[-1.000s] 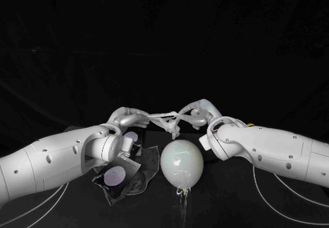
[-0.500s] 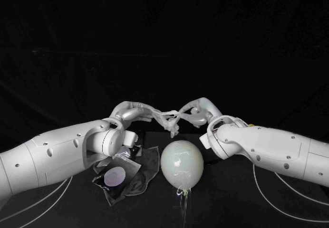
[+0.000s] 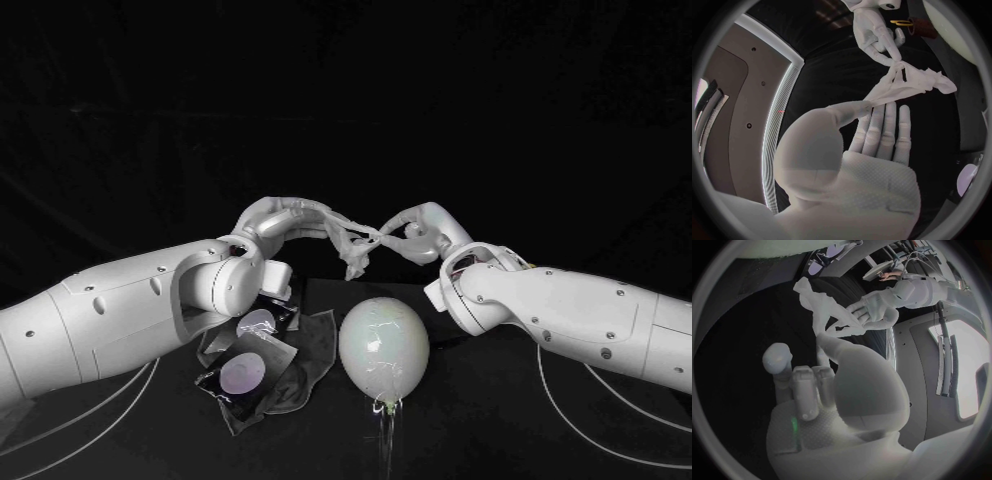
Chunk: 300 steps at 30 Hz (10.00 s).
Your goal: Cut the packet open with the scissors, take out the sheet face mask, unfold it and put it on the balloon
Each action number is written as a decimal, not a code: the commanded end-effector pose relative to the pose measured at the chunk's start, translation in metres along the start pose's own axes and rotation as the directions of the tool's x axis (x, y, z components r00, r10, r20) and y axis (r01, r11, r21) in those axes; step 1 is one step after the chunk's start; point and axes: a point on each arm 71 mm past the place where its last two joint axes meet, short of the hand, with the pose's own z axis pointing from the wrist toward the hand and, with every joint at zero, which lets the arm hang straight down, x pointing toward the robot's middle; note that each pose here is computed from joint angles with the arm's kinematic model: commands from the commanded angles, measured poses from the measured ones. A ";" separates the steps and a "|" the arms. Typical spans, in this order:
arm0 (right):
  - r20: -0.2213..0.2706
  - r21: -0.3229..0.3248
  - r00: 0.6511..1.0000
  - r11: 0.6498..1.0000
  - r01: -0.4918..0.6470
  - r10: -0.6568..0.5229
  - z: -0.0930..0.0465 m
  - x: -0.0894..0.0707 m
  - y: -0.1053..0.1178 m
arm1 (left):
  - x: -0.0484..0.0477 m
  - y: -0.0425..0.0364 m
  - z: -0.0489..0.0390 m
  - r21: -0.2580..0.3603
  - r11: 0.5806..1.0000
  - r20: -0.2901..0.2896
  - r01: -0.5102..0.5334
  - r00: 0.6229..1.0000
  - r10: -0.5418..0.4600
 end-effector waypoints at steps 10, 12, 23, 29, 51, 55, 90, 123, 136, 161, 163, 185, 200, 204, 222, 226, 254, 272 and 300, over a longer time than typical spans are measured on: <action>-0.012 -0.091 0.984 0.980 -0.178 0.178 -0.041 -0.025 0.014 | 0.0243 -0.0112 -0.0208 0.011 0.996 -0.157 0.090 0.984 -0.087; -0.019 -0.092 0.977 0.972 -0.214 0.214 -0.050 -0.030 0.016 | 0.0277 -0.0121 -0.0266 0.008 0.995 -0.178 0.099 0.979 -0.096; -0.097 -0.043 0.939 0.941 -0.336 0.331 -0.081 -0.042 0.010 | 0.0402 -0.0083 -0.0518 -0.023 0.990 -0.240 0.142 0.960 -0.143; -0.153 0.004 0.915 0.926 -0.378 0.374 -0.095 -0.040 0.006 | 0.0485 -0.0007 -0.0610 -0.057 0.985 -0.260 0.166 0.950 -0.175; -0.219 0.155 0.859 0.886 -0.438 0.463 -0.147 -0.019 -0.010 | 0.0625 0.0368 -0.1000 -0.196 0.959 -0.293 0.206 0.921 -0.258; -0.211 0.191 0.861 0.884 -0.427 0.462 -0.144 -0.008 -0.021 | 0.0570 0.0488 -0.0961 -0.213 0.957 -0.262 0.198 0.932 -0.251; -0.101 0.273 0.945 0.922 -0.274 0.310 -0.087 0.036 -0.063 | 0.0223 0.1045 -0.0422 -0.296 0.952 -0.048 0.072 0.995 -0.090; -0.140 0.311 0.939 0.915 -0.258 0.313 -0.095 0.029 -0.071 | -0.0067 0.1059 -0.0410 -0.288 0.946 0.023 -0.147 0.987 0.160; -0.062 0.309 0.956 0.916 -0.256 0.288 -0.117 0.000 -0.081 | -0.0346 0.0907 -0.0600 -0.160 0.972 0.075 -0.171 0.980 0.185; -0.171 0.180 0.982 0.982 -0.050 0.081 -0.165 0.022 -0.064 | 0.0118 0.0968 -0.1078 -0.178 0.967 -0.186 -0.185 0.971 0.151; -0.166 0.183 0.982 0.981 -0.058 0.089 -0.165 0.023 -0.063 | 0.0154 0.0984 -0.1094 -0.197 0.964 -0.193 -0.179 0.971 0.141; -0.240 0.413 0.928 0.895 -0.167 0.284 -0.167 0.044 -0.070 | 0.0652 0.1139 -0.1220 -0.418 0.905 -0.244 -0.077 0.969 -0.030; -0.191 0.446 0.911 0.859 -0.250 0.365 -0.167 0.045 -0.068 | 0.0767 0.1173 -0.1219 -0.454 0.888 -0.269 -0.077 0.961 -0.054; -0.168 0.468 0.902 0.838 -0.281 0.397 -0.168 0.043 -0.068 | 0.0777 0.1188 -0.1217 -0.465 0.882 -0.265 -0.081 0.963 -0.051; -0.183 0.529 0.867 0.790 -0.310 0.463 -0.165 0.041 -0.064 | 0.0798 0.1220 -0.1202 -0.485 0.870 -0.256 -0.087 0.966 -0.046; -0.199 0.535 0.861 0.788 -0.304 0.467 -0.162 0.041 -0.063 | 0.0800 0.1223 -0.1198 -0.485 0.870 -0.255 -0.087 0.966 -0.046; -0.279 0.554 0.841 0.793 -0.254 0.464 -0.151 0.054 -0.061 | 0.0759 0.1281 -0.1131 -0.488 0.867 -0.237 -0.103 0.971 -0.017; -0.242 0.528 0.847 0.796 -0.295 0.474 -0.145 0.049 -0.054 | 0.0767 0.1293 -0.1119 -0.493 0.864 -0.239 -0.107 0.971 -0.016; -0.262 0.507 0.828 0.801 -0.319 0.496 -0.140 0.058 -0.045 | 0.0763 0.1302 -0.1112 -0.493 0.863 -0.244 -0.112 0.970 -0.013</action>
